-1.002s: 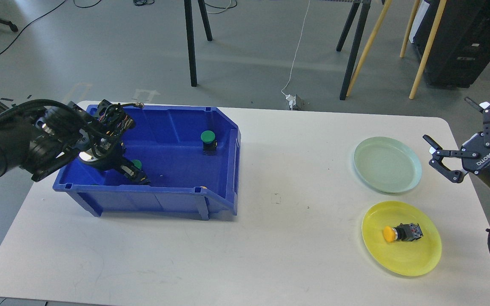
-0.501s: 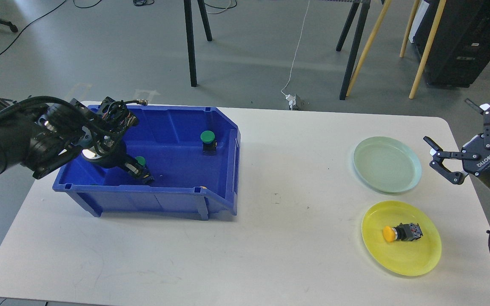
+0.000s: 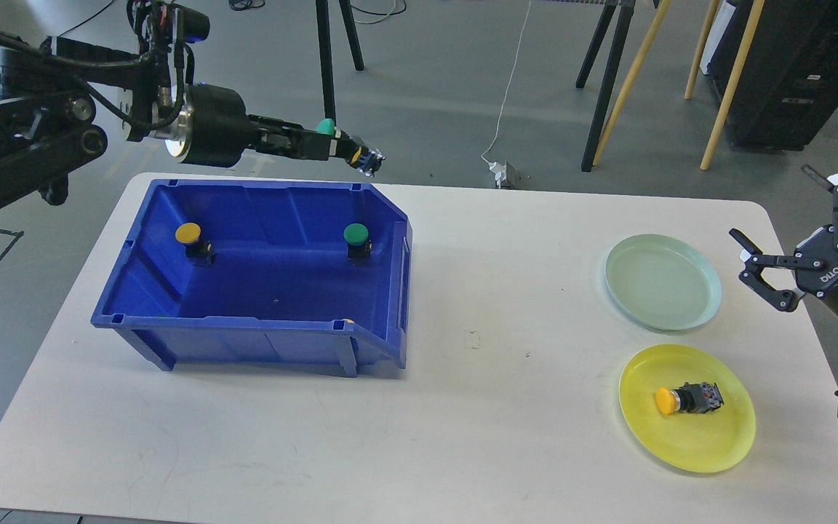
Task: Pass button and place on color plate
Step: 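Lift the green button and carry it toward the right gripper, then grasp the green button with the right gripper and release left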
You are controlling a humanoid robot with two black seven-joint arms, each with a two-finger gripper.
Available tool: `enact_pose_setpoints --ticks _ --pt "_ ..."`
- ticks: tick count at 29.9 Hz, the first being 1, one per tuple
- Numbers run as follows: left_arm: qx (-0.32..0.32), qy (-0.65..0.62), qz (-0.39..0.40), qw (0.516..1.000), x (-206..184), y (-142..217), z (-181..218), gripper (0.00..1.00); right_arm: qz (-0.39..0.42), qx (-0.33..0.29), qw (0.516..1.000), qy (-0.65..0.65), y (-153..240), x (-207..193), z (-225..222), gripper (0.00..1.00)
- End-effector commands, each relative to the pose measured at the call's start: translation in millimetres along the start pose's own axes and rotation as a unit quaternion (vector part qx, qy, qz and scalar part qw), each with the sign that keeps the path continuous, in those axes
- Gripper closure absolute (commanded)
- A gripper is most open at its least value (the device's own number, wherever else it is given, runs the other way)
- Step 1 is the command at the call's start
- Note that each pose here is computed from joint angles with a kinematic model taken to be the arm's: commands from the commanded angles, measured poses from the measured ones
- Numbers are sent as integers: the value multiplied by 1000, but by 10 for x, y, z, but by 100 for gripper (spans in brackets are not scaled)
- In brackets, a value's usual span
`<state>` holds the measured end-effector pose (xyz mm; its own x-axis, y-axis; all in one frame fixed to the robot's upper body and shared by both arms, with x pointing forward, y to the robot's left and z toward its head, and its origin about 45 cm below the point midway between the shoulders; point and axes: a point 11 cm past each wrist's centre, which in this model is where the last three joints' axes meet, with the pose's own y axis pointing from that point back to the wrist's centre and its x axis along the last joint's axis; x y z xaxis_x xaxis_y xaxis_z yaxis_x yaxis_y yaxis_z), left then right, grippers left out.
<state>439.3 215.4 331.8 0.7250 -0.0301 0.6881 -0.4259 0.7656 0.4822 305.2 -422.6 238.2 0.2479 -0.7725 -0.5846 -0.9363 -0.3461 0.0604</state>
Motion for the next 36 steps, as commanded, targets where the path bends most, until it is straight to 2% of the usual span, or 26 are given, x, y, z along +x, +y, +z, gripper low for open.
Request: enact_pose_setpoints --ticks 1,4,7,11,14,20,25,36 --pt "-141 138 67 978 81 -352 417 93 0 8 1000 4 -27 4 -64 0" --pt "-220 224 99 944 -14 -689 588 93 -4 11 1000 10 -54 -11 -111 0" --pt "-271 284 114 913 -148 -1018 754 93 -4 13 1000 16 -72 -10 -164 0" --pt "-295 318 95 896 -380 -1428 991 93 -4 7 1000 22 -92 -7 -161 0" --pt "-303 332 84 889 -480 -1591 1108 93 -8 0 999 31 -108 -28 -142 0" --pt "-306 327 77 891 -494 -1617 1168 93 -59 -16 992 109 -330 -313 -239 0" --pt "-318 327 67 888 -532 -1683 1301 93 -126 -30 983 133 -556 -747 -258 1" --pt "-310 323 65 892 -535 -1688 1268 93 -196 -50 964 172 -899 -1233 -297 1"
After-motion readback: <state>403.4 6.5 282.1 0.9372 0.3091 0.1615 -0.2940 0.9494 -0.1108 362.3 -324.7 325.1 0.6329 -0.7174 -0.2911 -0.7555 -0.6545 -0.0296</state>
